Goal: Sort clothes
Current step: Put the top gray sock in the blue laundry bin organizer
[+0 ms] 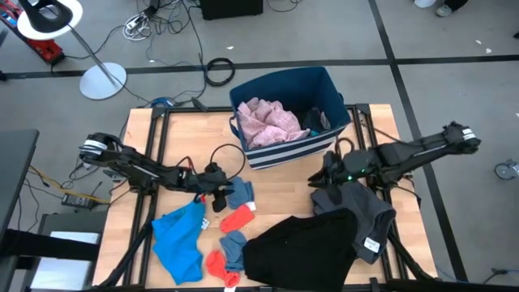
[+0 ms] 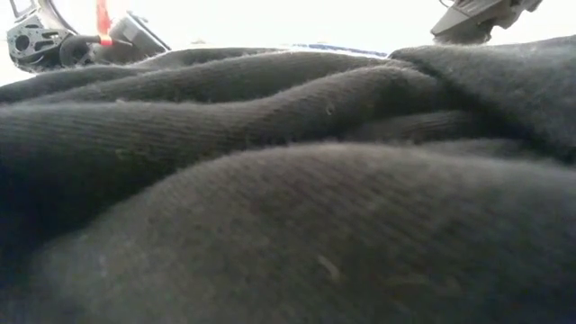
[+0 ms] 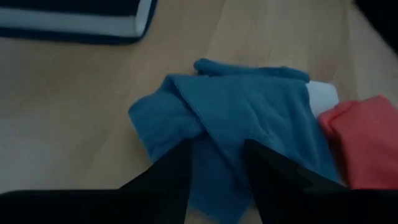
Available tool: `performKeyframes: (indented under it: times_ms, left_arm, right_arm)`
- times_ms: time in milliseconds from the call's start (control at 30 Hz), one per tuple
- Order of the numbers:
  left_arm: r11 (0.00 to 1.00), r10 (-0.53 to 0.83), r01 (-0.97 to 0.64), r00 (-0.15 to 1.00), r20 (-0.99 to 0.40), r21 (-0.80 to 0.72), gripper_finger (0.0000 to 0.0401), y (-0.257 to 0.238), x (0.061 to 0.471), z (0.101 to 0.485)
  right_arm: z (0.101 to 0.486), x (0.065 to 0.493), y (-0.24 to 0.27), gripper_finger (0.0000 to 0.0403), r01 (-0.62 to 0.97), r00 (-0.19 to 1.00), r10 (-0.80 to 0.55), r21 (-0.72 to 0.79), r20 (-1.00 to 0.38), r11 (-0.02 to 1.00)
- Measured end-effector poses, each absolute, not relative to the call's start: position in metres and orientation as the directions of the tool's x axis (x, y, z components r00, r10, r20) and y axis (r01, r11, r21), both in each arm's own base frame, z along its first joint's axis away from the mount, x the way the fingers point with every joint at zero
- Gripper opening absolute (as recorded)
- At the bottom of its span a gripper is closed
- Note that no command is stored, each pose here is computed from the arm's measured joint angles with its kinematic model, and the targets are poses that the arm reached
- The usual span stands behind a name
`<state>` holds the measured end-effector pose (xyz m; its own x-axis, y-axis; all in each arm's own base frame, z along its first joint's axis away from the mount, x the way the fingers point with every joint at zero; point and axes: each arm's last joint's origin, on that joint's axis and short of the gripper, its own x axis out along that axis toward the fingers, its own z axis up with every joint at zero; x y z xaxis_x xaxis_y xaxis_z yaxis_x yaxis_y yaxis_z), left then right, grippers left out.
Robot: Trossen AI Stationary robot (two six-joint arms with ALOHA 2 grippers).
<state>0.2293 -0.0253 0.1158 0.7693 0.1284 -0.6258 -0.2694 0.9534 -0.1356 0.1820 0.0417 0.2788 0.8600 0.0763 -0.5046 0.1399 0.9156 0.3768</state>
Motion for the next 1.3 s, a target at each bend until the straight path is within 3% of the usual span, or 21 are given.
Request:
performKeyframes:
  times_ms: [200,433,867,1033,1167,1300]
  left_arm:
    - [0.937,0.129,-0.309,0.741,-0.658,-0.163,0.0132,-0.026,0.232,0.101]
    - [0.933,0.109,-0.302,0.757,-0.644,-0.197,0.0014,-0.027,0.236,0.098]
    - [0.939,0.056,-0.256,0.774,-0.631,-0.23,0.0002,-0.029,0.236,0.104]
    - [0.934,0.039,-0.248,0.785,-0.618,-0.256,0.0001,-0.029,0.236,0.107]
    - [0.934,0.031,-0.236,0.802,-0.597,-0.268,0.0001,-0.029,0.235,0.115]
    - [0.94,0.032,-0.207,0.844,-0.535,-0.27,0.0,-0.029,0.234,0.132]
  right_arm:
    - [0.262,0.2,0.059,0.0088,0.123,0.843,0.112,0.391,-0.526,0.912]
    - [0.244,0.219,0.079,0.0087,0.111,0.829,0.121,0.373,-0.546,0.921]
    - [0.19,0.243,0.111,0.0087,0.176,0.753,0.012,0.218,-0.658,0.96]
    - [0.168,0.256,0.125,0.0081,0.158,0.846,-0.041,0.177,-0.532,0.971]
    - [0.147,0.255,0.126,0.0073,0.097,0.913,0.01,0.24,-0.408,0.966]
    - [0.123,0.241,0.118,0.0062,0.11,0.92,0.023,0.312,-0.392,0.944]
